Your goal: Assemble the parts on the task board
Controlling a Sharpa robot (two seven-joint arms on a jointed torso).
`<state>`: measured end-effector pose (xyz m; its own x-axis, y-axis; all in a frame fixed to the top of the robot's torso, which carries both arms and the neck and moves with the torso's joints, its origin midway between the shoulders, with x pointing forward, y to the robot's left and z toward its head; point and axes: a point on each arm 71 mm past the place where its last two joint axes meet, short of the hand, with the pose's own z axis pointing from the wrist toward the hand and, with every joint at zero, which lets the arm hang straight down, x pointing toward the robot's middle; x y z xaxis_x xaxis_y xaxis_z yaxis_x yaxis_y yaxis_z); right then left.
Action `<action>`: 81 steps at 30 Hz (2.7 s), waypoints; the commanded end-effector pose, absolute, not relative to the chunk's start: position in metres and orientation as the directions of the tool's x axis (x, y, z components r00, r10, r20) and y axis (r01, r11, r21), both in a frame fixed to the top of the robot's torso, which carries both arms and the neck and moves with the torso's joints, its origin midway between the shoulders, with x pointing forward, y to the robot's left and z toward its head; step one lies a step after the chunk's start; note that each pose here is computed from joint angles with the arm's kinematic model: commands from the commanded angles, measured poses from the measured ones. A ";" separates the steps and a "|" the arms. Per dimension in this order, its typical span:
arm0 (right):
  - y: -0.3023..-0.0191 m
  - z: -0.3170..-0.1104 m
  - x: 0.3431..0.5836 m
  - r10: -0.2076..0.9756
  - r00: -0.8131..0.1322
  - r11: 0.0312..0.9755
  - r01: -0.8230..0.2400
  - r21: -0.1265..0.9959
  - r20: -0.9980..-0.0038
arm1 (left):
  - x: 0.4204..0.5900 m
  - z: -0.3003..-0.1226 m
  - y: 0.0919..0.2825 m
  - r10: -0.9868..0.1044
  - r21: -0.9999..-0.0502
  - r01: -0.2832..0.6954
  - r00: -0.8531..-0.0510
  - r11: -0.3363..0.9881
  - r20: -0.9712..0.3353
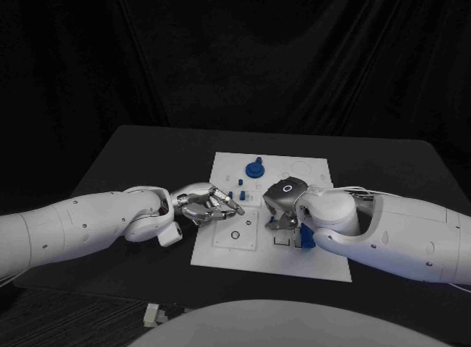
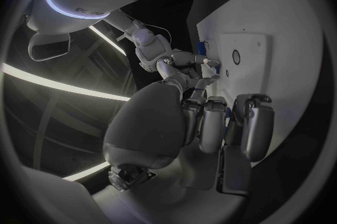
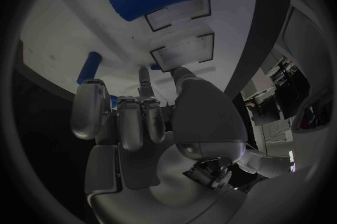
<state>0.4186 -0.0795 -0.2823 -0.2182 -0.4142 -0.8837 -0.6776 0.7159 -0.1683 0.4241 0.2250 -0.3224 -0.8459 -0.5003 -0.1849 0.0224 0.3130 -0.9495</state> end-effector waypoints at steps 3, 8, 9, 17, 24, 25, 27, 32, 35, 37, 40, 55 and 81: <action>-0.084 -0.285 0.420 -0.408 -0.231 0.730 -0.664 -0.163 -0.883 | 0.423 -0.322 0.222 -0.492 -0.955 0.020 -0.853 0.297 -0.171; -0.084 -0.285 0.420 -0.386 -0.237 0.729 -0.671 -0.137 -0.892 | 0.423 -0.322 0.222 -0.492 -0.954 0.019 -0.854 0.298 -0.171; -0.084 -0.285 0.420 -0.381 -0.240 0.729 -0.672 -0.131 -0.893 | 0.423 -0.322 0.222 -0.492 -0.954 0.019 -0.854 0.298 -0.170; -0.084 -0.284 0.420 -0.353 -0.241 0.726 -0.680 -0.103 -0.904 | 0.423 -0.323 0.222 -0.490 -0.954 0.016 -0.855 0.301 -0.169; -0.085 -0.281 0.420 -0.309 -0.231 0.728 -0.682 -0.073 -0.923 | 0.423 -0.323 0.222 -0.489 -0.953 0.014 -0.856 0.301 -0.167; -0.086 -0.281 0.420 -0.300 -0.228 0.728 -0.682 -0.067 -0.926 | 0.423 -0.323 0.222 -0.488 -0.953 0.014 -0.856 0.301 -0.167; -0.086 -0.279 0.420 -0.276 -0.221 0.727 -0.685 -0.053 -0.935 | 0.423 -0.323 0.222 -0.488 -0.953 0.014 -0.857 0.302 -0.167; -0.087 -0.275 0.420 -0.218 -0.204 0.725 -0.688 -0.019 -0.954 | 0.423 -0.323 0.222 -0.487 -0.953 0.012 -0.858 0.303 -0.166; -0.087 -0.273 0.420 -0.195 -0.195 0.724 -0.690 -0.007 -0.961 | 0.423 -0.323 0.222 -0.487 -0.953 0.012 -0.858 0.303 -0.165; -0.088 -0.272 0.420 -0.181 -0.190 0.723 -0.691 0.000 -0.965 | 0.423 -0.323 0.222 -0.486 -0.953 0.011 -0.858 0.303 -0.165; -0.090 -0.271 0.420 -0.159 -0.185 0.725 -0.689 0.013 -0.970 | 0.423 -0.323 0.222 -0.486 -0.953 0.010 -0.858 0.304 -0.164; -0.110 -0.242 0.437 -0.127 -0.167 0.693 -0.721 0.033 -0.978 | 0.424 -0.324 0.222 -0.485 -0.953 0.010 -0.859 0.304 -0.164; -0.109 -0.258 0.442 -0.297 -0.173 0.621 -0.782 -0.052 -0.939 | 0.423 -0.323 0.222 -0.484 -0.953 0.010 -0.859 0.302 -0.163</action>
